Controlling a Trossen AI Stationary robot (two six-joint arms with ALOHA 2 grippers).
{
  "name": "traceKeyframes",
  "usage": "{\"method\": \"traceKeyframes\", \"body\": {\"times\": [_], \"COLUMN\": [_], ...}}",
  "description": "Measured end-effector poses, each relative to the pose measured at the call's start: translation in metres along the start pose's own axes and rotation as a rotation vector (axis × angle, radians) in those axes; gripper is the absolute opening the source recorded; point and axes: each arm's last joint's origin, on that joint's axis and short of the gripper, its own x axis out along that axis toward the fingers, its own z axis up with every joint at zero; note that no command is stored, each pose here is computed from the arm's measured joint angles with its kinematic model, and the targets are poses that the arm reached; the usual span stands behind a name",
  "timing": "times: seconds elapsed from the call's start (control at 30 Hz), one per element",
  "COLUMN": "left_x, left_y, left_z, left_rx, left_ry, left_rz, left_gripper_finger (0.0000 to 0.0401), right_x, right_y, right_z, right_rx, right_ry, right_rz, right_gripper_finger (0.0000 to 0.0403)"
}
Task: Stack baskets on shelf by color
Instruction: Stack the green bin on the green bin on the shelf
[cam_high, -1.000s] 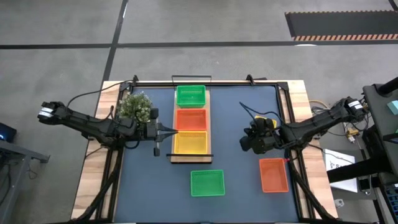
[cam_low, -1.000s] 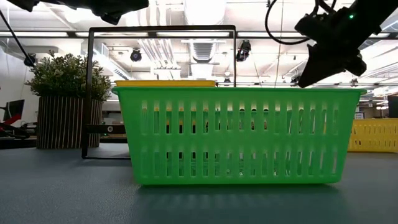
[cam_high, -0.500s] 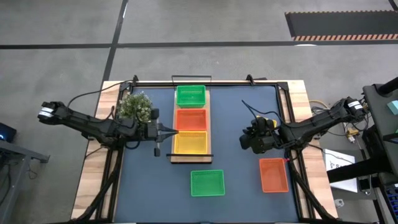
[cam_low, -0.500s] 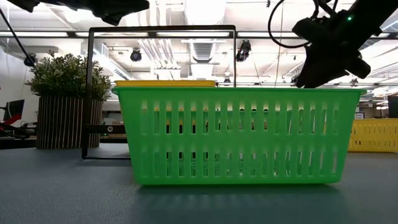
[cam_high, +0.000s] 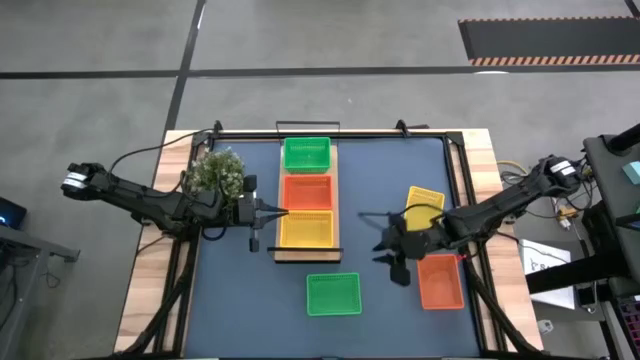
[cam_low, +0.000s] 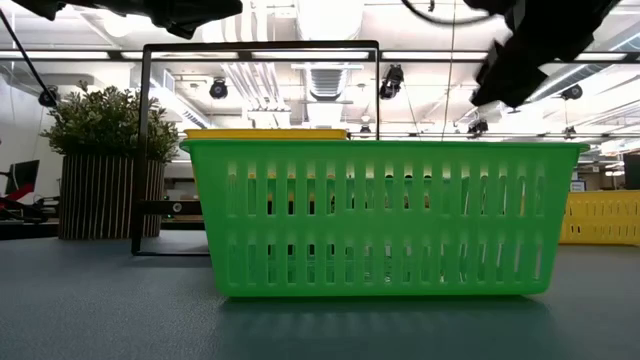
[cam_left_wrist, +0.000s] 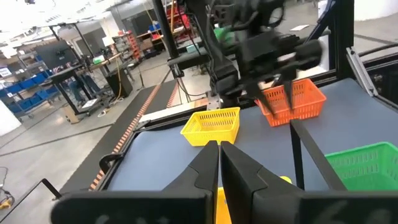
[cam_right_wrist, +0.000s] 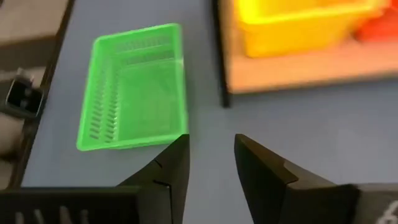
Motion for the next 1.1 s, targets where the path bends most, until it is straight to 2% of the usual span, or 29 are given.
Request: {"method": "traceKeyframes", "body": {"times": [0.1, 0.27, 0.37, 0.53, 0.7, 0.9, 1.1], "left_x": [0.000, 0.000, 0.000, 0.000, 0.000, 0.000, -0.001], "left_y": [0.000, 0.000, 0.000, 0.001, 0.001, 0.000, -0.004], "left_z": [0.000, 0.001, 0.001, 0.002, 0.002, 0.002, -0.001], "left_rx": [0.000, -0.001, -0.001, -0.007, -0.016, -0.049, -0.084], "left_ry": [-0.001, -0.005, -0.006, -0.020, -0.021, -0.018, 0.003], "left_rz": [0.001, 0.001, 0.002, 0.006, 0.006, 0.004, -0.028], "left_gripper_finger": [0.0002, 0.0002, 0.0002, 0.0002, 0.0002, 0.0002, 0.0002], "right_x": [0.017, 0.040, 0.047, 0.055, 0.072, 0.097, 0.120], "right_y": [0.015, 0.042, 0.060, 0.100, 0.129, 0.144, 0.148], "right_z": [0.006, 0.026, 0.038, 0.058, 0.063, 0.060, 0.055], "right_rx": [-0.100, -0.192, -0.210, -0.245, -0.236, -0.156, -0.167], "right_ry": [0.039, 0.109, 0.172, 0.196, 0.245, 0.364, 0.440], "right_rz": [0.008, 0.052, 0.091, 0.133, 0.108, 0.035, -0.047], "right_gripper_finger": [0.0107, 0.0093, 0.0088, 0.0080, 0.0075, 0.0108, 0.0146]}}
